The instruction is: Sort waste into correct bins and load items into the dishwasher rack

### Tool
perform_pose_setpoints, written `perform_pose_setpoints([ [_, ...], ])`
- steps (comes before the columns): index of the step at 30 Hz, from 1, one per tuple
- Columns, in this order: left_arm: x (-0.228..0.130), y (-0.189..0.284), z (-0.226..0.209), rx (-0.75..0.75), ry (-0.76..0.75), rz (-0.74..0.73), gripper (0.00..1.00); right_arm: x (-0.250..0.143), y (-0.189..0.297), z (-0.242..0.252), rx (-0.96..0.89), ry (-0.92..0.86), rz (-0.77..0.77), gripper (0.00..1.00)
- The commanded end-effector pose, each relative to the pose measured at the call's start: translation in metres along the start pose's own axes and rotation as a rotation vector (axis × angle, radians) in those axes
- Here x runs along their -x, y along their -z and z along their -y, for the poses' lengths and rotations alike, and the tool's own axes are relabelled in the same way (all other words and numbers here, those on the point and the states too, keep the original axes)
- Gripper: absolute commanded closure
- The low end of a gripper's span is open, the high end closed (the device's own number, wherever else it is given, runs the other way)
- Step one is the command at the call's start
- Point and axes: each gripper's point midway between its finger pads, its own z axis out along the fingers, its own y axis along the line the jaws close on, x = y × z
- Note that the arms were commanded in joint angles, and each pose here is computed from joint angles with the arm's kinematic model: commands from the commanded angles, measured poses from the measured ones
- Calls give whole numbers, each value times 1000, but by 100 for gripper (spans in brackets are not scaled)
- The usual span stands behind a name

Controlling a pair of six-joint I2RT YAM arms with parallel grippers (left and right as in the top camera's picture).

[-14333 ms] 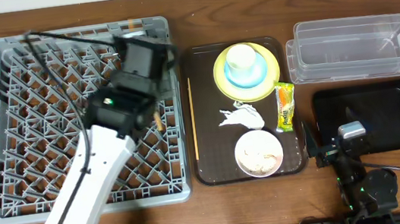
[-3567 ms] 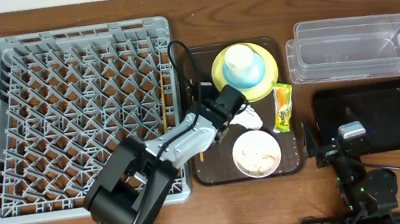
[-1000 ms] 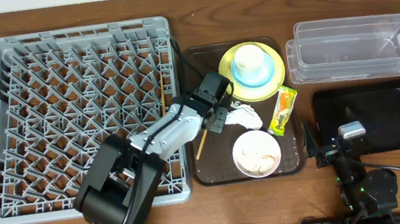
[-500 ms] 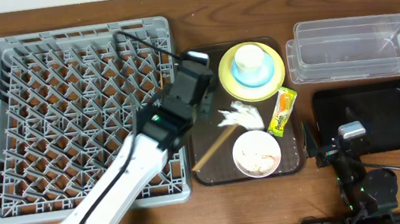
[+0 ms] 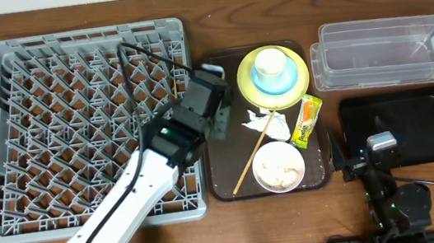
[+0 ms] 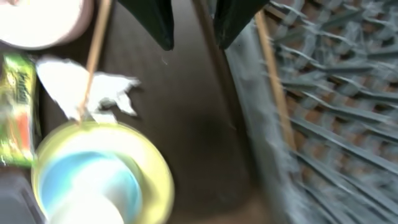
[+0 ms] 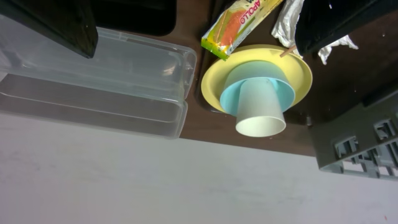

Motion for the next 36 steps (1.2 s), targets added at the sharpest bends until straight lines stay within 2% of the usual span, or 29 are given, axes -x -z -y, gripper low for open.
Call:
perform_pose_setpoints([
  [1,-21,-11,21,-119,6,-112,72,-1,0,4,-18,-13,-4,1],
  [10,-90,-53,32,-73,-71,-389,71,-1,0,4,-18,-13,-4,1],
  [17,-125,-66,62,-92,-175,-486,58,-1,0,4,-18,-13,-4,1],
  [24,-133,-61,80,-125,-224,-495,57,-1,0,4,-18,-13,-4,1],
  [29,-139,-56,96,-208,-213,-520,57,-1,0,4,-18,-13,-4,1],
  [36,-135,-58,100,-226,-223,-501,55,-1,0,4,-18,-13,-4,1],
])
